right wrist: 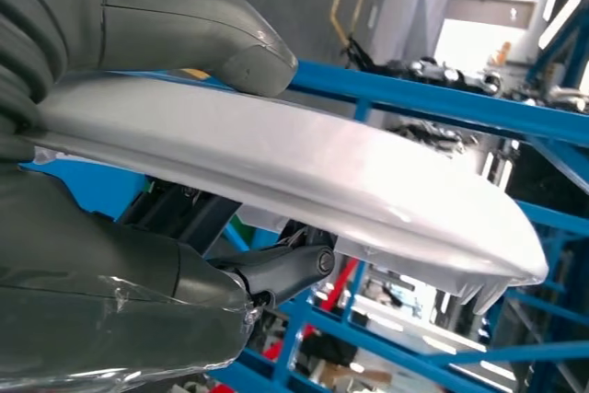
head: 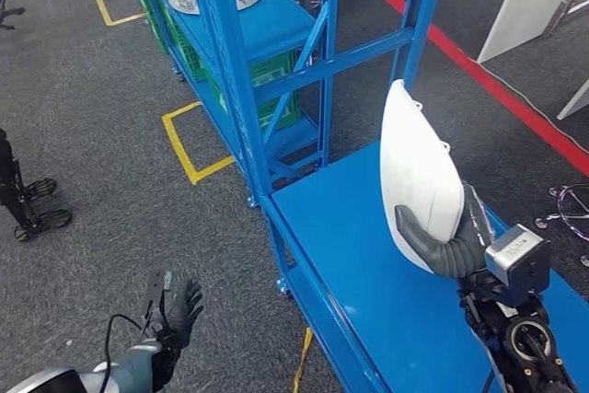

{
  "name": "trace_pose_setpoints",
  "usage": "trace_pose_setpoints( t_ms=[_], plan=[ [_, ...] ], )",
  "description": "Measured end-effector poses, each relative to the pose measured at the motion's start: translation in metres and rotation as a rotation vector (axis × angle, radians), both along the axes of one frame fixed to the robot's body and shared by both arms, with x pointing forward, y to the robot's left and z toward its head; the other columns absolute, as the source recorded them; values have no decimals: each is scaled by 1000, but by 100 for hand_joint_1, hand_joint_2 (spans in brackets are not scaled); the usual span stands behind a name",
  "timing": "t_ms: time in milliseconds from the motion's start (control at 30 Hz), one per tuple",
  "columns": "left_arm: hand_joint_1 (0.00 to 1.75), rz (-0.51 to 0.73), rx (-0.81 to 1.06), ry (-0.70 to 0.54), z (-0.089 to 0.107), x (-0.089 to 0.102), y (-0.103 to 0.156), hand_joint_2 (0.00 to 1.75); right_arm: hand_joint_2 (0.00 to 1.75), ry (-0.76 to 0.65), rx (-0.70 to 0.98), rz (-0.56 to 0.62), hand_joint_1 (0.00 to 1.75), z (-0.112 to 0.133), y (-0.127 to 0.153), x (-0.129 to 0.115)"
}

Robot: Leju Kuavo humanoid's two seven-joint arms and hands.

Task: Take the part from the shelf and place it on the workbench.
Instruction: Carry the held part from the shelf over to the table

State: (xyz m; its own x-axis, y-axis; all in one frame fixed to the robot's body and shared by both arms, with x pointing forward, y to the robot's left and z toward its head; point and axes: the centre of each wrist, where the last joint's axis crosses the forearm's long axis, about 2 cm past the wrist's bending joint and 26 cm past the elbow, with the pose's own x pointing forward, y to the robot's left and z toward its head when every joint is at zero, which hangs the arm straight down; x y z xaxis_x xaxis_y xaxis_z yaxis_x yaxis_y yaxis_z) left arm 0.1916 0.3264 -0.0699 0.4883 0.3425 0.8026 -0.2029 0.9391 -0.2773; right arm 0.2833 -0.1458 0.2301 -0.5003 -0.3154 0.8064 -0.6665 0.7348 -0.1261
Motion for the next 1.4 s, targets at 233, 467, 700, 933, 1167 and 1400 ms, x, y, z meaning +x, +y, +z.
trace_pose_setpoints(
  t_ms=[233,467,700,933,1167,1400],
  plan=[
    [0,0,1,-1,0,1,0,0,175,-5,7,5,175,1,0,-3],
    [0,2,5,-3,1,1,3,0,175,-10,11,8,175,3,0,-4],
    [0,1,4,-3,1,2,2,0,175,-14,10,7,175,3,-1,-4],
    [0,-1,1,5,0,-1,-1,0,175,-9,-7,2,175,1,-3,-7],
    [0,3,-12,25,-1,-3,1,0,175,-24,-11,19,175,2,-3,-11],
    [0,-3,-11,29,0,0,2,0,175,-20,-15,28,175,-1,-3,-15]
  ],
)
